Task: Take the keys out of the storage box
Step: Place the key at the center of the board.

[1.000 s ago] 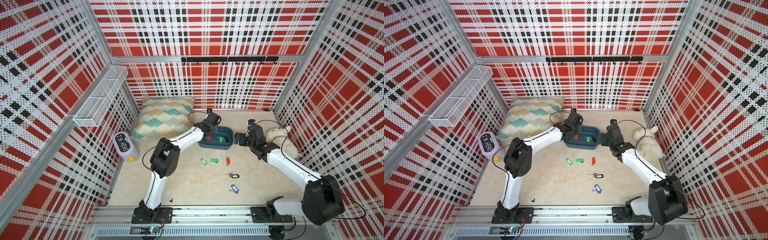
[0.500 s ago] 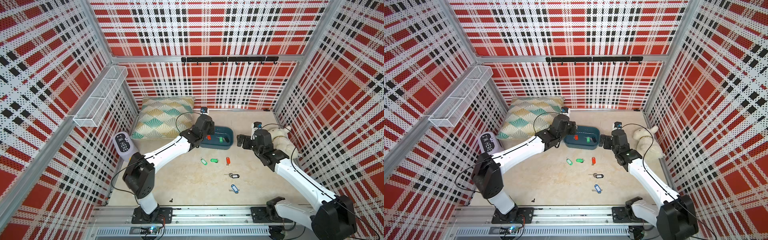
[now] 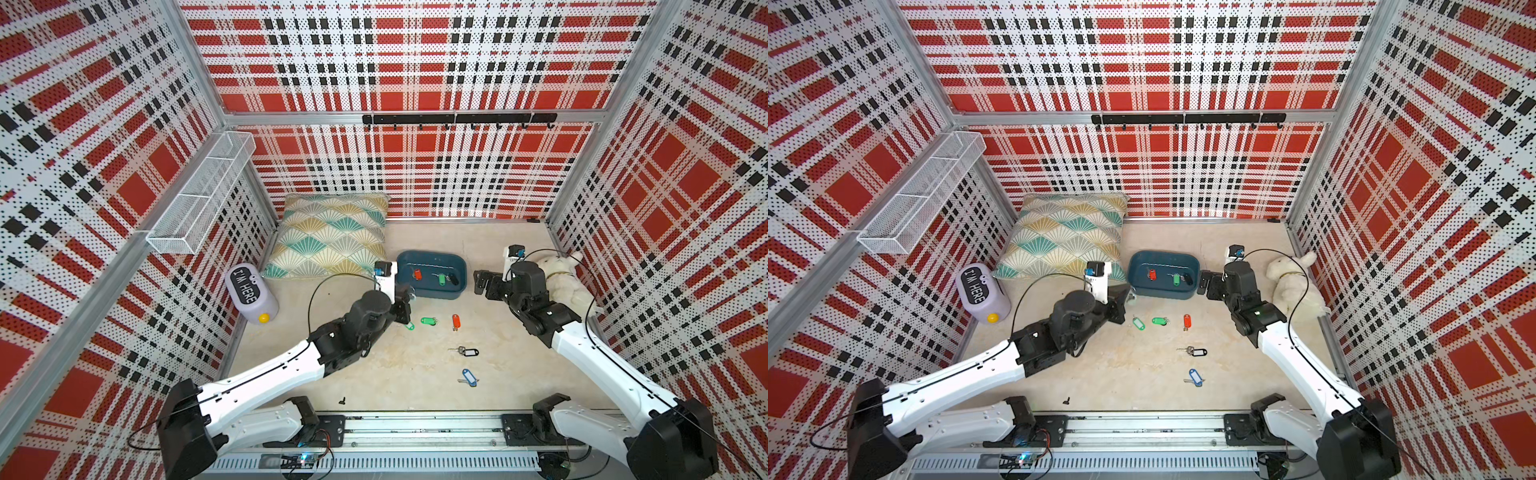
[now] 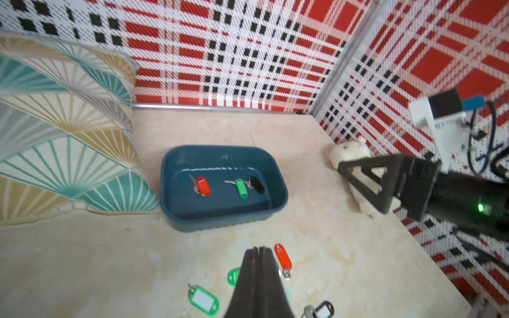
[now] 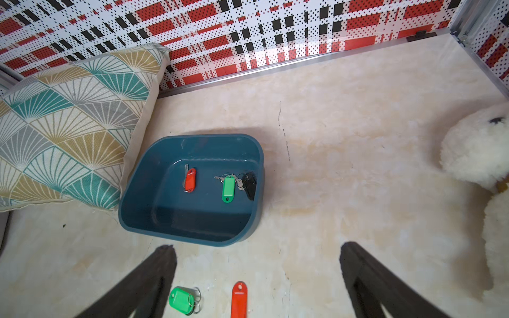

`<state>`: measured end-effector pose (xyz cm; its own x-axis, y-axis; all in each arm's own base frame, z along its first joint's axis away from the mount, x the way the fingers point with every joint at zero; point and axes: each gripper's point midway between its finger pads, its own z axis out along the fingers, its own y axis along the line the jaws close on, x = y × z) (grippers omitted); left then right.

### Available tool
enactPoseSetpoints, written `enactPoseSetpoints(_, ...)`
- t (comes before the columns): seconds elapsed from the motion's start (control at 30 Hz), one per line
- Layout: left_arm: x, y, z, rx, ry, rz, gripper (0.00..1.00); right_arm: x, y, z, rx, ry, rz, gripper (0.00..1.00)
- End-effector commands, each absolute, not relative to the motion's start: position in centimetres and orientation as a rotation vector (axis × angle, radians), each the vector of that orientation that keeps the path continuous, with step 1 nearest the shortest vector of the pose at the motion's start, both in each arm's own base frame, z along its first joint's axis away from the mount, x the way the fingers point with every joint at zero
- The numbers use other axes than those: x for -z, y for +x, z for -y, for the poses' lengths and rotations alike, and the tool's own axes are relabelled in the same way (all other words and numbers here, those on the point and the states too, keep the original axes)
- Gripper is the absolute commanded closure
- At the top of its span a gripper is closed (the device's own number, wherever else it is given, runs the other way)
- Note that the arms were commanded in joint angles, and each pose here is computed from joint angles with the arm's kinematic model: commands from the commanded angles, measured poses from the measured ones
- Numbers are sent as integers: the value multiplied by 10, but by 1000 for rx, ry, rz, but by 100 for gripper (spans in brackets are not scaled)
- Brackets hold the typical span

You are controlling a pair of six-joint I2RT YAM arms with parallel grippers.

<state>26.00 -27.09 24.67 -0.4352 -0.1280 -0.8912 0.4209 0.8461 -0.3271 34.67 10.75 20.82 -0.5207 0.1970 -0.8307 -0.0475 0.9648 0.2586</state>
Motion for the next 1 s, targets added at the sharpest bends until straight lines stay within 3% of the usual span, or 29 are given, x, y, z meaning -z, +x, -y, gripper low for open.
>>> enactPoseSetpoints(0.0, -218, 241, 298, 707, 271, -1973, 100, -209, 346, -109, -303, 104, -2082, 0)
enactPoseSetpoints(0.33, -136, 213, 354, 757, 486, -2138, 100, -207, 344, -115, -289, 84, -2087, 0)
enactPoseSetpoints(0.57, -87, 203, 353, 727, 504, -2237, 100, -201, 341, -121, -286, 69, -2103, 0)
enactPoseSetpoints(0.97, -54, 213, 337, 698, 437, -2310, 100, -193, 340, -122, -254, 71, -2122, 0)
